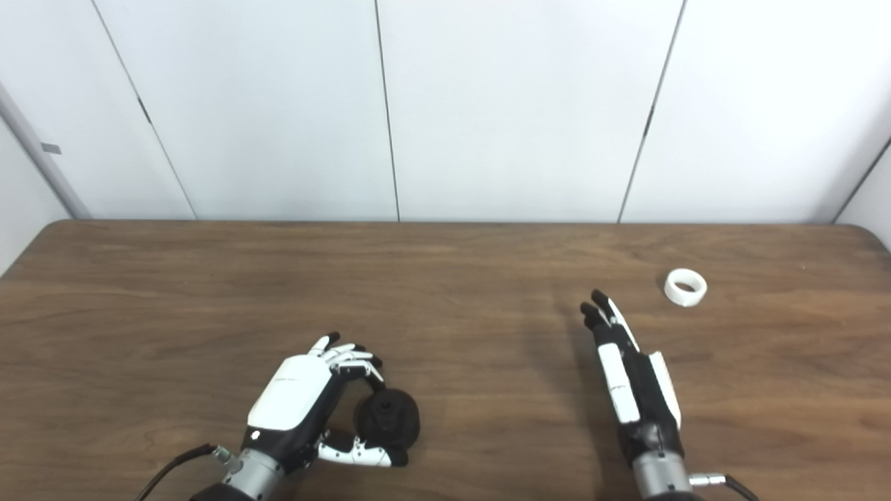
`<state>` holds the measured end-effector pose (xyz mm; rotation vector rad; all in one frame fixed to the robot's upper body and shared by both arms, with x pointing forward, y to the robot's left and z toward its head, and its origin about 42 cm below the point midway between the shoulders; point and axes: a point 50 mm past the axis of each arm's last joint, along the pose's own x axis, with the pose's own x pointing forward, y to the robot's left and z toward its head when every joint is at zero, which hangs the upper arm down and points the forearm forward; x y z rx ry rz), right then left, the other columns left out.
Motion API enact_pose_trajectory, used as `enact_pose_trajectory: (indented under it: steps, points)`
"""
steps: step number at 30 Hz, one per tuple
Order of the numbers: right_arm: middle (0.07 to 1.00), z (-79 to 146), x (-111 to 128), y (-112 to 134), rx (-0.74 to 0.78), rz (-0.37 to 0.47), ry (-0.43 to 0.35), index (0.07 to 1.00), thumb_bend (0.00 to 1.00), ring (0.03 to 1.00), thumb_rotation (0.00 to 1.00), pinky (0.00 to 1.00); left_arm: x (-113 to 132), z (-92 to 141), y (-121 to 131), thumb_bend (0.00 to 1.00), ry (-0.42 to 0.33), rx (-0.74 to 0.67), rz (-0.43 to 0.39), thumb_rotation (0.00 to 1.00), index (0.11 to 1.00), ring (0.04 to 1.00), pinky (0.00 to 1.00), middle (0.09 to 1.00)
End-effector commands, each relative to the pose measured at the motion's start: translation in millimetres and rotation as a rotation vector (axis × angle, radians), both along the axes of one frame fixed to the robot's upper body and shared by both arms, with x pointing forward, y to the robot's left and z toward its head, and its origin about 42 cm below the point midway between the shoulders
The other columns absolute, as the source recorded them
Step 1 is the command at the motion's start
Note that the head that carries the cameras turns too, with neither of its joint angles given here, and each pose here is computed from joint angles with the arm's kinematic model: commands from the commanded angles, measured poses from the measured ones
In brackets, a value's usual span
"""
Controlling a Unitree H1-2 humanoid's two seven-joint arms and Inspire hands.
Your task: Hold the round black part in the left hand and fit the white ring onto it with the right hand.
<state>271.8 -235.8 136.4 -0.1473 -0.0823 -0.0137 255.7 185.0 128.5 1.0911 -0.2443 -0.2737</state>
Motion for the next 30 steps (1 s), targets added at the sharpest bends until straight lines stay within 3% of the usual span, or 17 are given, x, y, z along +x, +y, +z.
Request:
enact_pose_trajectory:
  steps: [1, 15, 17, 21, 30]
  points:
    - [0.912, 16, 2, -1, 0.0, 0.005, -0.065, 0.944, 0.58, 0.926, 1.0, 1.0, -7, -11, -1, 0.52, 0.02, 0.032, -0.003, 0.05, 0.484, 0.861, 1.0, 0.774]
    - [0.91, 21, 2, -15, -0.028, -0.004, -0.053, 0.92, 0.53, 0.925, 0.97, 0.96, -16, -26, -4, 0.52, 0.033, 0.016, 0.017, 0.05, 0.484, 0.862, 1.0, 0.773]
    - [0.91, 23, 4, -18, -0.05, -0.012, -0.061, 0.904, 0.53, 0.925, 0.92, 0.93, -16, -27, -4, 0.52, 0.036, 0.014, 0.019, 0.05, 0.483, 0.863, 1.0, 0.771]
    - [0.866, 33, 9, -26, -0.201, -0.113, -0.085, 0.828, 0.59, 0.873, 0.78, 0.85, -16, -28, -5, 0.52, 0.043, 0.021, 0.018, 0.05, 0.483, 0.868, 1.0, 0.774]
    - [0.84, 60, 31, -61, -0.391, -0.2, -0.142, 0.8, 0.63, 0.821, 0.55, 0.75, -16, -31, -8, 0.52, 0.07, 0.025, 0.008, 0.05, 0.483, 0.857, 0.99, 0.77]
